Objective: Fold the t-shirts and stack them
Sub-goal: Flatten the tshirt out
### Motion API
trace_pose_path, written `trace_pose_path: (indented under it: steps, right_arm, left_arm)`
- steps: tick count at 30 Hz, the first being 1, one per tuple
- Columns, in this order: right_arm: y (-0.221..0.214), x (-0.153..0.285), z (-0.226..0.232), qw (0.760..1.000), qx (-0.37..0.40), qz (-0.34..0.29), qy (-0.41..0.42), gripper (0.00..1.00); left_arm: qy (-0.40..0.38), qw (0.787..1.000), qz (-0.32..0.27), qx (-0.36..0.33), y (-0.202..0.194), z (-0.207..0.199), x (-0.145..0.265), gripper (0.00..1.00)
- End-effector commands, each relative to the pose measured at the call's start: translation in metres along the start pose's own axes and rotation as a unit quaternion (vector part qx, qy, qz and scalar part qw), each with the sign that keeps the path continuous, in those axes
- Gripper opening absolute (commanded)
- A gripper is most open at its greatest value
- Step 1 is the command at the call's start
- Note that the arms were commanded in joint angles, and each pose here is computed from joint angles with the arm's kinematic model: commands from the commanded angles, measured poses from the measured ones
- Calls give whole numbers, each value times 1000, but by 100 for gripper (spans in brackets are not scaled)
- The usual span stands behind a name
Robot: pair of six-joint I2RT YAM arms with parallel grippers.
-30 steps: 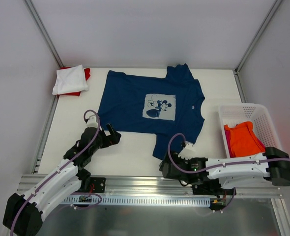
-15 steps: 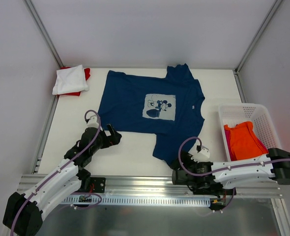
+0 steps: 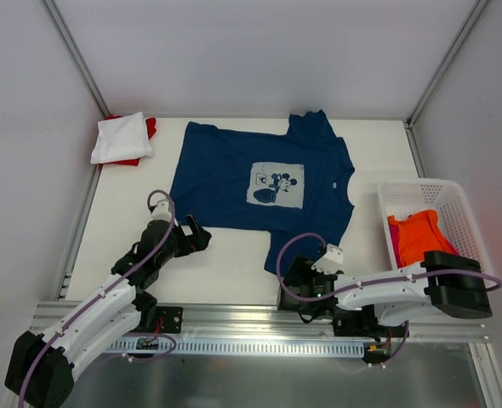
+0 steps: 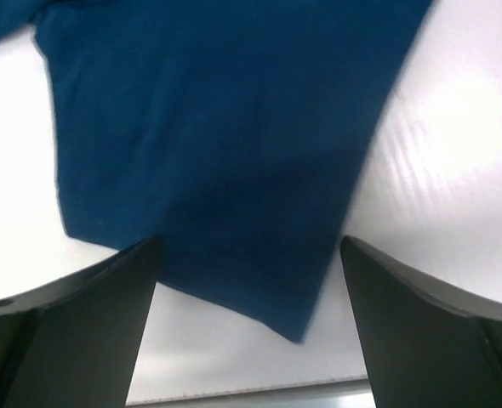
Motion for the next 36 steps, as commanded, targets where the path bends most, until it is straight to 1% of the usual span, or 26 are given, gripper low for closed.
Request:
trace_pose_path:
  steps: [1,3,5,9,11,12,13,14,15,17,18,24,29,31,32,33,34,35,36]
  right_arm:
    - [-58,-13,14,994,-28,110,10,91]
    - [-67,-17,14,993,-18,116,-3,90]
    - [-70,-17,20,993,-18,121,0,87]
    - [-71,-17,18,992,-19,123,1,81]
    - [-71,-18,14,992,-21,122,-3,71]
    - [-71,-18,13,992,-23,124,-3,61]
    - [-71,-17,12,992,-23,126,-3,54]
    - [-71,-18,10,992,-23,125,-6,43]
    - [-72,-18,8,991,-26,127,-9,27]
    - [-72,-17,3,992,-23,126,-19,3]
    - [-73,-15,2,992,-24,125,-19,1]
    - [-54,0,-6,995,10,86,-41,0]
    - [-45,2,-12,996,5,76,-36,1]
    - [-39,5,-19,997,9,72,-41,0]
    - [-37,6,-21,997,12,68,-44,0]
    - [-34,7,-22,997,10,65,-43,0]
    - [-28,9,-31,997,22,55,-54,0]
    - [-23,12,-32,997,19,47,-54,0]
    - [-20,13,-34,997,19,41,-57,1]
  left_arm:
    - [-13,1000,-12,-8,5,-4,0,99]
    - [-13,1000,-14,-9,4,-3,0,99]
    - [-11,1000,-13,-8,3,-2,0,99]
    - [-10,1000,-10,-6,1,-1,0,99]
    - [-10,1000,-10,-7,1,-1,0,99]
    - [-10,1000,-12,-6,2,-1,-1,99]
    - [-9,1000,-12,-6,2,-1,-1,99]
    - [-9,1000,-12,-6,2,-1,-1,99]
    - [-9,1000,-12,-6,2,-1,-1,99]
    - [-9,1000,-10,-6,1,-1,-1,99]
    - [-8,1000,-12,-6,2,-1,-1,99]
    - [-5,1000,-11,-7,3,-1,-2,99]
    - [2,1000,-10,-8,5,0,-3,99]
    - [14,1000,-22,-6,11,2,-4,99]
    - [27,999,-18,3,10,6,-4,99]
    - [38,999,-22,9,16,6,-2,99]
    - [73,997,-30,18,21,15,0,99]
    - [115,993,-7,30,12,29,4,99]
    - [136,990,-17,39,20,32,8,99]
Point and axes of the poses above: each gripper's point midway between its finger pads, its own x axis back along the fingers, its own z axis along the line the jaws close on, y = z × x, the point moved 1 cm from there along x, back along the fingers, and after that the axes turned 4 degrees about -x, right-handed, at the moved point
